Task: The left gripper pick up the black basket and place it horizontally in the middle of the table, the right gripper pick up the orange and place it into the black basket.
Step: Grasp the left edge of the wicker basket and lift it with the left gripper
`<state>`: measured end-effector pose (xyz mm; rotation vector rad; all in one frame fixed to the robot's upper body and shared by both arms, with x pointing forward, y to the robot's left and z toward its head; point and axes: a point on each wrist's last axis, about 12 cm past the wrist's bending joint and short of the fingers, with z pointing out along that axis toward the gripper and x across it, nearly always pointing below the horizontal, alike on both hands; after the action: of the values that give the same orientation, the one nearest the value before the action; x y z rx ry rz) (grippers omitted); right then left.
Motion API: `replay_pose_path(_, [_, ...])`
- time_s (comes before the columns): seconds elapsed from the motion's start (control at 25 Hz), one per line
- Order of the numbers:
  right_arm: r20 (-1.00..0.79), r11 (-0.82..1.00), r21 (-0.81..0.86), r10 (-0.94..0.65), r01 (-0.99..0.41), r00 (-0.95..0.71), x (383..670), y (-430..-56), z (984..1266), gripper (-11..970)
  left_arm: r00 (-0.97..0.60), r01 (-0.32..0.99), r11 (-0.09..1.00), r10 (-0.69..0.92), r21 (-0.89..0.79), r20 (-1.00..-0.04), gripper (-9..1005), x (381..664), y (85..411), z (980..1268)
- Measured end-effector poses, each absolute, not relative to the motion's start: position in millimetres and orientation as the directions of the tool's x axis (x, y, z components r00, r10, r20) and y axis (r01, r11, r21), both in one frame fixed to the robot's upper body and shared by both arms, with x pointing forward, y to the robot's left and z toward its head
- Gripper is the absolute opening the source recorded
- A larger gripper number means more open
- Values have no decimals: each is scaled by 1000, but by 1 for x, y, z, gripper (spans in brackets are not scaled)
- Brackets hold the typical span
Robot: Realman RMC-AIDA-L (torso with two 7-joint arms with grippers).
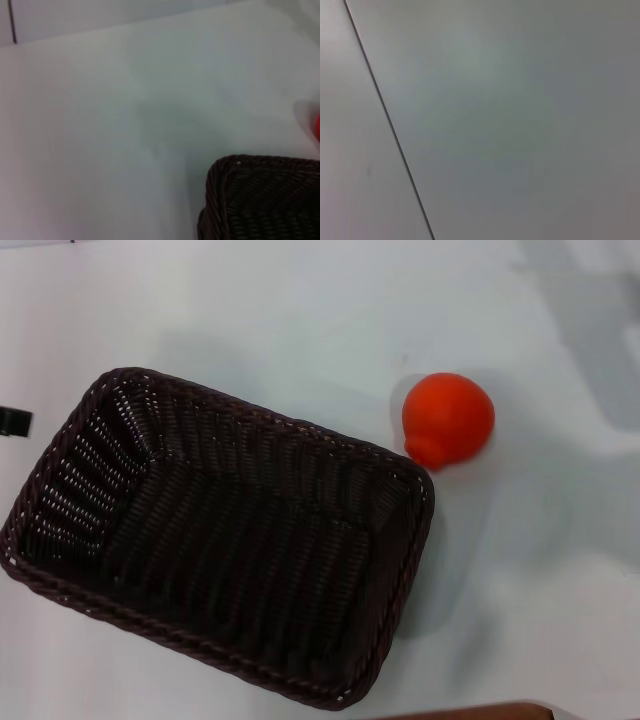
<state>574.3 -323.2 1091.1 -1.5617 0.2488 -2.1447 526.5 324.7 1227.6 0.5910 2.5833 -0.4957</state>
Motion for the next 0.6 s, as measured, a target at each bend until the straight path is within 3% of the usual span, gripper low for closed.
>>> replay_pose_path(0.6, [847,-871,-410,-474,270,-243,574,-323,1092,883,-824,501,836,381,-225,-420,799,535,294,1194])
